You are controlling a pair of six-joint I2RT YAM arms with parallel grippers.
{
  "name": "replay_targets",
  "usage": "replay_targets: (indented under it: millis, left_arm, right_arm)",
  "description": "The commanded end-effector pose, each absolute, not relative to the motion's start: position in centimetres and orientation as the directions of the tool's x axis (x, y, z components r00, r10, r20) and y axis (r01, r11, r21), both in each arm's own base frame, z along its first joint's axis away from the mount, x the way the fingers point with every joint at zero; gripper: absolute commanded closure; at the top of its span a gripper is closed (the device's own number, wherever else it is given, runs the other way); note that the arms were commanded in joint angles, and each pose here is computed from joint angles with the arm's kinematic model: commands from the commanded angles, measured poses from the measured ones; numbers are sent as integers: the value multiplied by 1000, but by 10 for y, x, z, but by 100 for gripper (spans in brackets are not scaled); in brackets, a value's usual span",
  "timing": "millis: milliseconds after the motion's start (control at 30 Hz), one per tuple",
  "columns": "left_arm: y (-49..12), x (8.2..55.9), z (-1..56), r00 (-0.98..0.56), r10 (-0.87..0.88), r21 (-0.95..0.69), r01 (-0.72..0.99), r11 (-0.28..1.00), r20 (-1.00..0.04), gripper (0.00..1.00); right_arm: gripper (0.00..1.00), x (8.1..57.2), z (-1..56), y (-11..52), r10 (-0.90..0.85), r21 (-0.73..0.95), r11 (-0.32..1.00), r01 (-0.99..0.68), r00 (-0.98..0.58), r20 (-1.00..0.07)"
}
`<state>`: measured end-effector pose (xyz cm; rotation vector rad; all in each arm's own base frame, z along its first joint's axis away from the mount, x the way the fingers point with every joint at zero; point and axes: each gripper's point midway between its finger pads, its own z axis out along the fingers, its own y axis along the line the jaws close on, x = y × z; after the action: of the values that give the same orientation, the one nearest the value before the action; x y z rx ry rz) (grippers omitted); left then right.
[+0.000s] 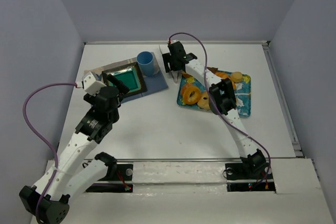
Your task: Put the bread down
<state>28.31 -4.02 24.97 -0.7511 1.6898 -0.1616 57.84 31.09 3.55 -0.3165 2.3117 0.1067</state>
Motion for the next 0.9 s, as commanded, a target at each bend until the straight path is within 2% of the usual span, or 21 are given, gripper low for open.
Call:
replay_targets:
  millis: [0,67,233,300,400,500,600,667,733,767,833,867]
  left_arm:
    - [-29,282,261,11,-578,-532,-405,744,-816,1]
    - [-30,281,261,7,-581,-536,-397,745,-814,1]
    - [-29,278,264,18,-587,-547,-384,744,-809,1]
    - [-28,276,265,22,-591,-553,-382,741,-806,1]
    - [-26,273,267,32,-594,-560,-380,736,-804,1]
    - [-25,271,270,41,-600,-568,-375,732,-799,1]
    - [-24,269,270,46,-602,-572,-372,730,-798,1]
    - [-24,268,272,50,-604,-577,-370,728,-795,1]
    - [-23,268,272,50,-605,-578,-368,728,-794,1]
    - [-23,267,273,53,-607,-581,-366,727,-793,1]
    - [-23,267,273,53,-610,-585,-363,726,-790,1]
    - [-24,266,274,53,-613,-588,-356,726,-788,1]
  right_arm:
    - [40,541,-26,293,-289,-64,950,-305,-782,-553]
    - [55,545,-22,289,-260,-49,958,-283,-787,-559]
    - [68,558,5,293,-219,-35,967,-253,-749,-626]
    - [74,568,33,297,-183,-16,972,-236,-707,-684]
    - [75,579,67,300,-144,4,976,-220,-649,-747]
    - [75,588,139,302,-86,38,977,-212,-545,-834]
    - [75,587,186,306,-51,74,968,-242,-472,-880]
    - [77,580,244,305,-4,107,958,-267,-384,-923]
    - [80,569,252,300,0,111,955,-274,-375,-927]
    - [80,560,292,296,35,130,949,-288,-311,-950]
    - [80,545,283,288,33,134,949,-286,-334,-942]
    - [80,532,314,281,74,161,944,-287,-291,-954]
